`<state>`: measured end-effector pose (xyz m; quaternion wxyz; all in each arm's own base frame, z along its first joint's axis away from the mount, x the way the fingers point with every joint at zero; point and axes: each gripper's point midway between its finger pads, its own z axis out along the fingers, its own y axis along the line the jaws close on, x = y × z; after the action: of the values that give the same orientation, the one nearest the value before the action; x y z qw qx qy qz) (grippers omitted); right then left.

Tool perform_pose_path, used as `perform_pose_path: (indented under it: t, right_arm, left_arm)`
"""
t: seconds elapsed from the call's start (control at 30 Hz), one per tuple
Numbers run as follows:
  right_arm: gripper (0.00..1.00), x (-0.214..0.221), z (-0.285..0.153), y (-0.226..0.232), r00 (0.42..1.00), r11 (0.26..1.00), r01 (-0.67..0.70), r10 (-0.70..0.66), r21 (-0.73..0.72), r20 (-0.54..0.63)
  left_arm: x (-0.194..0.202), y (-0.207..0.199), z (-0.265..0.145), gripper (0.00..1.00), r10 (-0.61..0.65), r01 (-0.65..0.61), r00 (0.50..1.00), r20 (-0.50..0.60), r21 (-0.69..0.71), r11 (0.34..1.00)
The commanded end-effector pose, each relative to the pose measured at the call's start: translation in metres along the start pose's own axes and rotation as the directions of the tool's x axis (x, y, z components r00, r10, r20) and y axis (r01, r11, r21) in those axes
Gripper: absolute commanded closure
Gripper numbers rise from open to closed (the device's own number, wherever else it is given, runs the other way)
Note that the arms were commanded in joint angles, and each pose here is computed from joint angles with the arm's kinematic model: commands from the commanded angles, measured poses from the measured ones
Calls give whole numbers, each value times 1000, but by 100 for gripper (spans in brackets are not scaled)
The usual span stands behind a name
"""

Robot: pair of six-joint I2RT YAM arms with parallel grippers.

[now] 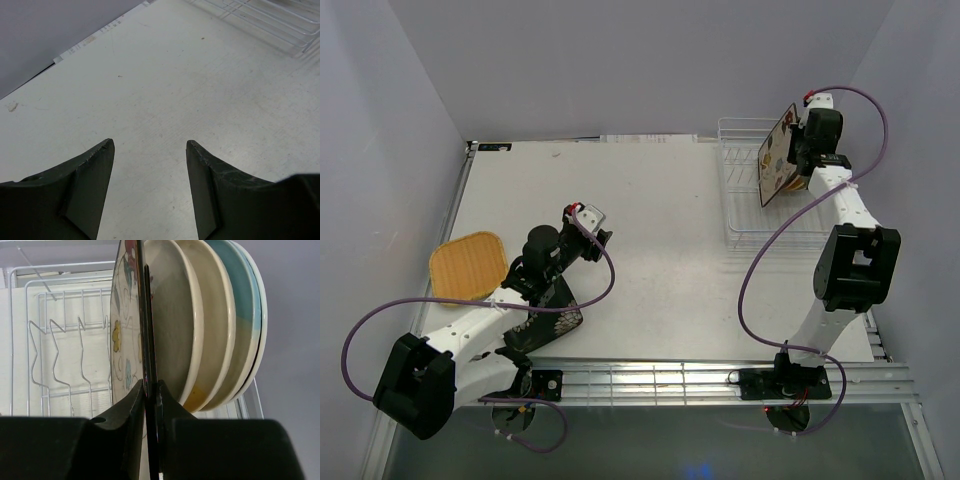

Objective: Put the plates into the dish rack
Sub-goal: Insert the plate into the dish rack.

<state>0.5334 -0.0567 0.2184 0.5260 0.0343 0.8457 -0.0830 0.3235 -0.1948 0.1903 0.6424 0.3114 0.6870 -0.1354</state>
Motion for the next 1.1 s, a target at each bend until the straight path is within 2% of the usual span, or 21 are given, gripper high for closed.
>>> perform_pose_path:
  t: [0.0, 0.27, 0.47, 0.57, 1.07]
  right_arm:
    - [92, -72, 3, -14, 968, 996, -80, 69, 34, 241]
    - [92, -67, 21, -4, 974, 998, -57, 58, -10, 219]
    - [86, -66, 18, -2, 974, 997, -68, 72, -22, 215]
    - [92, -69, 13, -3, 973, 997, -69, 72, -21, 221]
    - [91, -68, -6, 1, 974, 997, -61, 72, -55, 215]
  left_arm:
    - [-2, 0, -1, 31, -3, 3, 1000, 5, 5, 1000]
    - [-1, 0, -1, 30, -2, 2, 1000, 3, 5, 1000]
    - [-3, 0, -1, 30, -5, 5, 1000, 7, 8, 1000]
    - [-4, 0, -1, 30, -4, 4, 1000, 10, 7, 1000]
    - [-5, 1, -2, 30, -6, 6, 1000, 11, 5, 1000]
